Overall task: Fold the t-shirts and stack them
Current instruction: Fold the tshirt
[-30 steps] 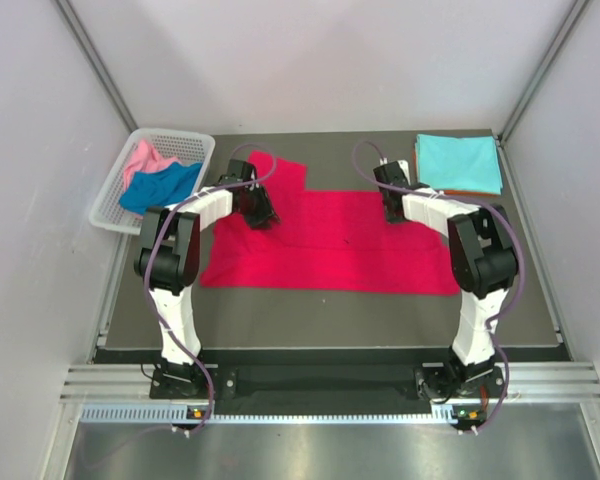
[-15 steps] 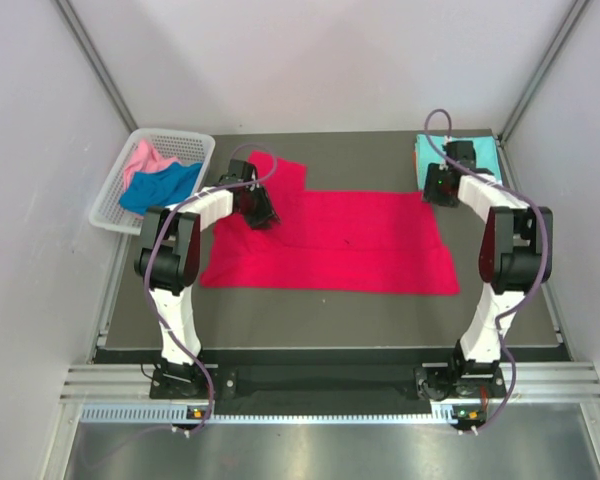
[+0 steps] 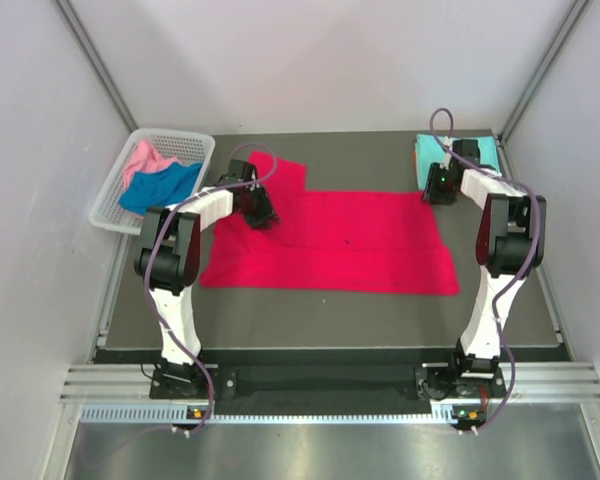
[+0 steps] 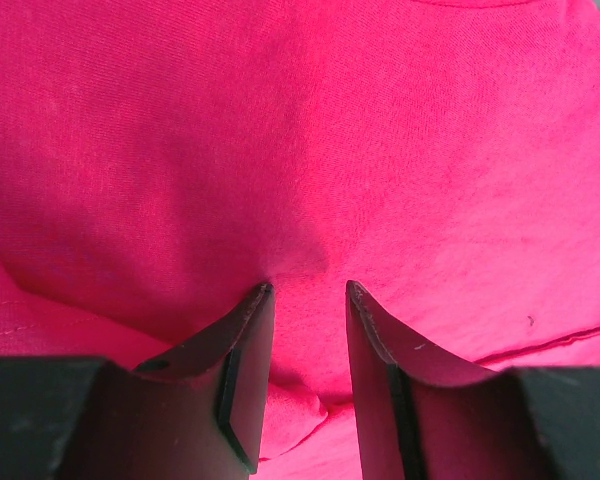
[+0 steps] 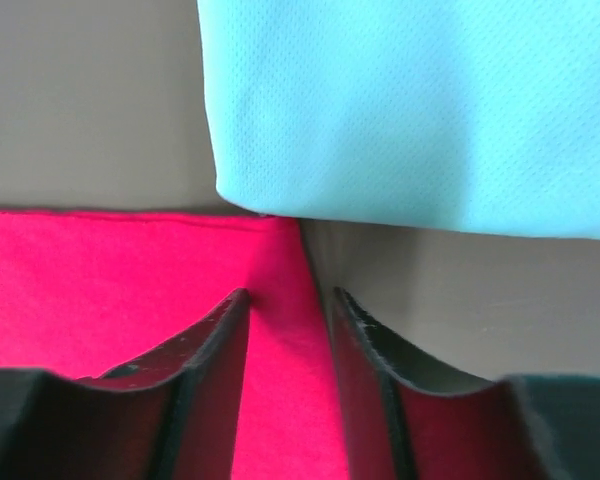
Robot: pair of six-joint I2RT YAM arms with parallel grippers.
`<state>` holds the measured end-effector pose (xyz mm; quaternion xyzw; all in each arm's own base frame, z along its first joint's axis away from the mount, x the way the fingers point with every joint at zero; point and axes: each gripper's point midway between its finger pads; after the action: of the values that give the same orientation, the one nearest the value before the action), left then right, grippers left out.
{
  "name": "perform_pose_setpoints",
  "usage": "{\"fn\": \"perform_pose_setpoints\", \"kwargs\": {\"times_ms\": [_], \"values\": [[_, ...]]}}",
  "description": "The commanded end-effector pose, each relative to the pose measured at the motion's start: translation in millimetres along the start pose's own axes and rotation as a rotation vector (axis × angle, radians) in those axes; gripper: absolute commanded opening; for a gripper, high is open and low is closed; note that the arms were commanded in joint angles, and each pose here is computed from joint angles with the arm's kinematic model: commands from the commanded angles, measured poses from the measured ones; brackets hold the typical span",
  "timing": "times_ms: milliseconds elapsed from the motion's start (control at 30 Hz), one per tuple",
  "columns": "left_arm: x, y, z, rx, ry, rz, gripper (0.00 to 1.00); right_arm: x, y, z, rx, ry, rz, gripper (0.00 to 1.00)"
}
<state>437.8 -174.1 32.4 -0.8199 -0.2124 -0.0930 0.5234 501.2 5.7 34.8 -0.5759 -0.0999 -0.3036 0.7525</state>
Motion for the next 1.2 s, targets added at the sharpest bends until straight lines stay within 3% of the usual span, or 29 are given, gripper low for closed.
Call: {"fn": "perform_pose_setpoints", "kwargs": {"times_ms": [0,67,167,267,500,733,833,1167], "values": [[-15,16,20,0.064,0.002,0.04,0.4,11,-1,6,0.029,-0.026,-0.025,0.33],[-14,16,20,0.063,0.002,0.039,0.4,10,-2,6,0.005,-0.029,-0.027,0.17],[-14,17,19,0.057,0.0,0.042,0.4,11,-9,8,-0.049,-0.051,-0.055,0.05],[-14,16,18,0.057,0.003,0.038,0.4,10,-21,26,-0.104,-0.068,-0.095,0.0],[-9,16,14,0.048,0.011,0.033,0.4,-18,-41,69,-0.288,-0.159,-0.2,0.0],[-10,14,14,0.047,0.007,0.033,0.4,-51,-38,80,-0.384,-0.256,-0.191,0.0],[-12,13,14,0.05,0.007,0.032,0.4,-62,-36,91,-0.332,-0.27,-0.192,0.0],[-9,9,15,0.063,0.019,0.024,0.4,-65,-54,135,-0.105,-0.339,-0.149,0.22]]}}
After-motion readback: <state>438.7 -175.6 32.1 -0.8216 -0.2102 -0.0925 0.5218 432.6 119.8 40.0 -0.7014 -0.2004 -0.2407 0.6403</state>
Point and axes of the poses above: each gripper's point midway between its finger pads, its own y axis out along the fingers, its own z axis along the line the jaws close on, x = y × z, and after that the axes turned 8 degrees about y, right-handed
